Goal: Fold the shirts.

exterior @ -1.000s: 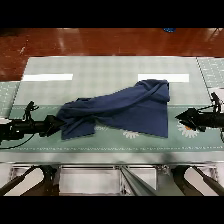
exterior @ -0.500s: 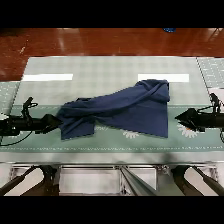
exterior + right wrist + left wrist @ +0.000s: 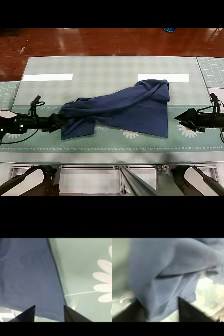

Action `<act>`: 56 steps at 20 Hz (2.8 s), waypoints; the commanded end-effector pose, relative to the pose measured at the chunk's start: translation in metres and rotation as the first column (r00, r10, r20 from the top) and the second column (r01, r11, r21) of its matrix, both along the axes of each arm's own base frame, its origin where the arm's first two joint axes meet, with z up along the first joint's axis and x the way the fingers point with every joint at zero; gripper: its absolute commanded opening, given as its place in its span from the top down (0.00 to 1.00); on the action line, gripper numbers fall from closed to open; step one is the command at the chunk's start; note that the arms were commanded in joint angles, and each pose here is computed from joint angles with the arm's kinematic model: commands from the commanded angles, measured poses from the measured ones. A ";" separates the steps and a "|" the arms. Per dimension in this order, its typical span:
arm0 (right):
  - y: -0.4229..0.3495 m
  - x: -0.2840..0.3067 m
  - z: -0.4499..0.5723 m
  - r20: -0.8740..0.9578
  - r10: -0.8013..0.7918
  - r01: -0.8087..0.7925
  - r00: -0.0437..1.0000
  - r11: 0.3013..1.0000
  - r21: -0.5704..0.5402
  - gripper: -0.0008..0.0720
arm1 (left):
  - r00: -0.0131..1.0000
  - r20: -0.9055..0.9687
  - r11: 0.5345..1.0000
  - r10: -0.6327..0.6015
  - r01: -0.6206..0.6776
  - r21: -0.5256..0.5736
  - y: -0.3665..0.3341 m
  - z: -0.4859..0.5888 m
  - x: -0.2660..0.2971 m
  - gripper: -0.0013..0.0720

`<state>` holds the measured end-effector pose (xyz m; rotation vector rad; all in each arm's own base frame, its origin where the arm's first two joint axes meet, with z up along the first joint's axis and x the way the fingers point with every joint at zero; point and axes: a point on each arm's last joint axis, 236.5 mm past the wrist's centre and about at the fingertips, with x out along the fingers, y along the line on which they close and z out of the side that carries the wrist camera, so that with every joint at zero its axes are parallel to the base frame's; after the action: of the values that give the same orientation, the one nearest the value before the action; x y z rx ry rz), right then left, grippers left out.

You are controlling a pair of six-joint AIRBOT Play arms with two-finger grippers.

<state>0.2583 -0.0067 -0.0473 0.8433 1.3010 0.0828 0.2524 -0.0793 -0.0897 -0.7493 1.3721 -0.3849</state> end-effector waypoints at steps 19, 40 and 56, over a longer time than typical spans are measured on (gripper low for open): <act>0.065 -0.016 -0.064 -0.159 -0.008 0.023 0.987 0.996 0.088 0.43 | 0.999 -0.011 0.996 -0.041 0.040 -0.074 -0.020 0.013 0.012 0.96; 0.047 0.094 0.473 0.814 0.344 0.092 0.467 0.897 -0.432 0.95 | 0.438 0.898 0.997 0.049 -0.082 -0.015 0.010 0.530 0.123 0.96; 0.027 -0.108 0.481 0.738 0.360 0.325 0.571 0.726 -0.606 0.94 | 0.337 0.924 0.769 -0.182 -0.536 0.348 0.056 0.566 -0.102 0.96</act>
<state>0.1675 0.0269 0.4530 0.0338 0.2475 0.0392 0.1796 -0.0487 0.4954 -0.0295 0.1182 -0.1669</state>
